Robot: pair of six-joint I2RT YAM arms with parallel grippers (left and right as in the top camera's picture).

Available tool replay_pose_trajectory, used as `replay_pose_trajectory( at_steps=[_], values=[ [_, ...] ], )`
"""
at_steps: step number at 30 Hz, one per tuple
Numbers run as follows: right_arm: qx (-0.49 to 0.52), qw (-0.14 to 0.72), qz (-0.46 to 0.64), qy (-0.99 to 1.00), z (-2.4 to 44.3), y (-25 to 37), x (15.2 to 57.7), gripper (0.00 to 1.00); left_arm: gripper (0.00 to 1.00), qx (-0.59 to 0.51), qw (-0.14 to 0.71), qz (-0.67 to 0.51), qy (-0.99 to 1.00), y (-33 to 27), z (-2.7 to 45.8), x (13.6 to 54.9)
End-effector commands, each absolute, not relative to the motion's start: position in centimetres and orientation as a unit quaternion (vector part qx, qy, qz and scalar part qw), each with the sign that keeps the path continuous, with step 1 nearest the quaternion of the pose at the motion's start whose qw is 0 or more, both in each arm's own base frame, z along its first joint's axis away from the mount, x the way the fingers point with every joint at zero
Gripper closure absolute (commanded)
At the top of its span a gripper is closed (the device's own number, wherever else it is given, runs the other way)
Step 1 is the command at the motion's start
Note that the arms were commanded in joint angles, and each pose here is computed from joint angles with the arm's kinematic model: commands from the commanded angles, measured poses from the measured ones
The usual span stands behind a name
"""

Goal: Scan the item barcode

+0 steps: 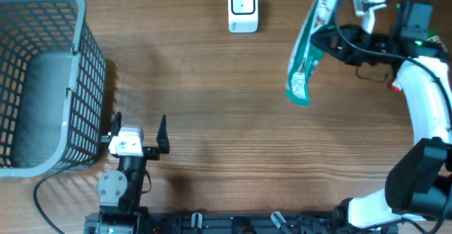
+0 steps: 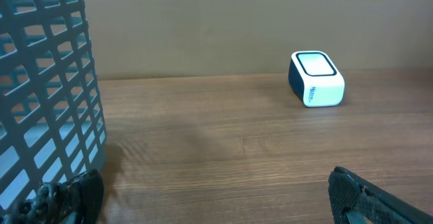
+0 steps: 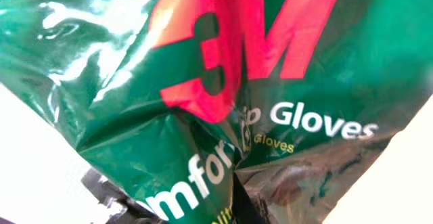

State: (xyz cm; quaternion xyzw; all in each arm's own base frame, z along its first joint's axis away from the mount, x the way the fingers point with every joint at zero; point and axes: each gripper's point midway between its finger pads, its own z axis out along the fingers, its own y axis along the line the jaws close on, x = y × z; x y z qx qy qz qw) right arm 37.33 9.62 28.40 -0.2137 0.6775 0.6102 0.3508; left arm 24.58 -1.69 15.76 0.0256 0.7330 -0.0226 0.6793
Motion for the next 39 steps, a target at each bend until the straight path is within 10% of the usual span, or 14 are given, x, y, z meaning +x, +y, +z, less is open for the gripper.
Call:
replay_pose_trajectory(
  at_steps=[1, 19, 32, 39],
  values=[
    [-0.312, 0.449, 0.566, 0.617, 29.1, 9.0, 37.0, 0.96, 0.00, 0.027, 0.679, -0.029, 0.733, -1.9, 15.6, 24.6],
    [-0.477, 0.537, 0.481, 0.503, 29.7, 13.0, 36.7, 0.95, 0.00, 0.027, 0.679, -0.029, 0.733, -1.9, 15.6, 24.6],
    [0.170, -0.105, 0.710, 0.675, 28.0, 12.6, 37.6, 0.96, 0.00, 0.027, 0.679, -0.029, 0.733, -1.9, 15.6, 24.6],
    [0.323, 0.129, 0.363, 0.865, 14.7, 7.0, 43.0, 0.95, 0.00, 0.027, 0.679, -0.029, 0.733, -1.9, 15.6, 24.6]
  ],
)
